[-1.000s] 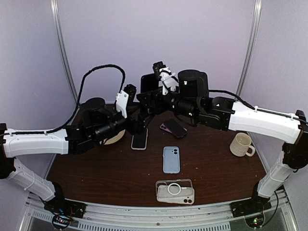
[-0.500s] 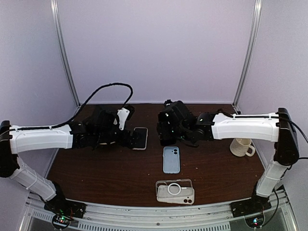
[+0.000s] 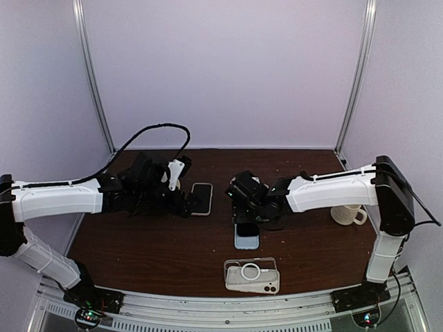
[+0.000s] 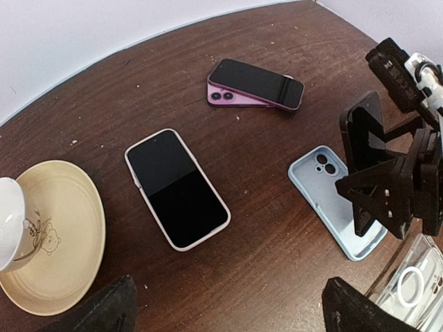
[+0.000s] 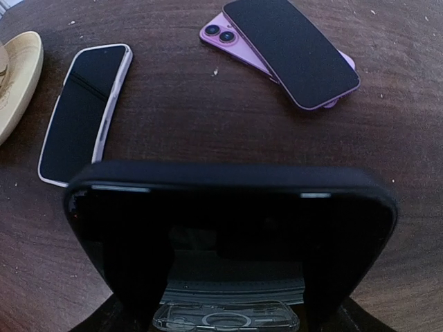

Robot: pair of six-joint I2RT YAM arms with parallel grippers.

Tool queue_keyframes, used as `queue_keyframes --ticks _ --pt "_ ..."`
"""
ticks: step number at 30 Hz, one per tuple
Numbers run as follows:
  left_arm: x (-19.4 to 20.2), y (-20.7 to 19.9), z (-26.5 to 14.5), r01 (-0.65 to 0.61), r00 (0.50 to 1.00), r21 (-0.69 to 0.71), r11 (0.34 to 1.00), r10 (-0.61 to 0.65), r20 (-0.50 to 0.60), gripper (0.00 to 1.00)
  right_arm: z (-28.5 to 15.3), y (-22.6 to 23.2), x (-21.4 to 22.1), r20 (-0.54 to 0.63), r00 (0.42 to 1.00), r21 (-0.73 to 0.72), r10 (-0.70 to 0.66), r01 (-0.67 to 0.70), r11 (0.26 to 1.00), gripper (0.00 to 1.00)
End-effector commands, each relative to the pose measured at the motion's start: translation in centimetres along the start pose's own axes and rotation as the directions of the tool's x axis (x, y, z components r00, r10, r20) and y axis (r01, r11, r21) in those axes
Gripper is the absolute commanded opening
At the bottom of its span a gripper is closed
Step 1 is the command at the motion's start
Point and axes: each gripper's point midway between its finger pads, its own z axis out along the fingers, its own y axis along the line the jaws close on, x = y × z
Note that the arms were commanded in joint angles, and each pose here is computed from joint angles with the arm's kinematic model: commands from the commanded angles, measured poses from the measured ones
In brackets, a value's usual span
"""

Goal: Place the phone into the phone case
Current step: Install the phone into the phone case.

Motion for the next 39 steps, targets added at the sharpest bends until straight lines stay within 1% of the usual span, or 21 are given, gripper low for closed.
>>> queue_keyframes --ticks 1,5,10,15,18,24,32,39 --pt "-1.8 0.2 -1.1 -0.016 0.999 -0.01 1.0 0.017 0.051 0.98 0.1 -0.5 1.0 -0.014 0.998 0.036 0.056 -0.055 0.998 0.0" --pt "-1.6 0.2 -1.0 -0.025 0.999 -0.009 1.0 0.025 0.046 0.97 0.8 0.1 1.8 -0.048 0.997 0.021 0.064 -0.063 0.998 0.0" --pt "-1.4 0.1 -0.9 -0.026 0.999 0.0 1.0 0.026 0.04 0.97 1.5 0.2 2.7 -0.086 0.995 0.044 0.051 -0.047 0.998 0.0" --pt "-1.3 0.0 -0.7 -0.029 0.999 0.002 1.0 0.029 0.036 0.97 1.9 0.0 2.9 -0.086 0.995 0.053 0.043 -0.038 0.998 0.0" --pt "-1.2 0.0 -0.7 -0.033 0.999 0.002 0.999 0.033 0.035 0.98 2.2 0.3 3.3 -0.11 0.993 0.054 0.034 -0.029 0.998 0.0" --pt "-1.3 0.1 -0.7 -0.041 0.999 -0.003 0.999 0.041 0.036 0.97 1.2 0.2 3.2 -0.153 0.988 0.073 -0.009 0.02 0.997 0.0" --pt "-1.4 0.1 -0.9 -0.05 0.998 -0.002 0.999 0.05 0.041 0.98 0.5 0.3 2.6 -0.141 0.99 0.063 0.023 -0.014 0.998 0.0" --pt "-1.5 0.0 -1.0 -0.05 0.998 0.006 0.999 0.05 0.044 0.97 -1.1 1.4 0.3 -0.09 0.996 0.024 0.019 -0.017 1.0 0.0"
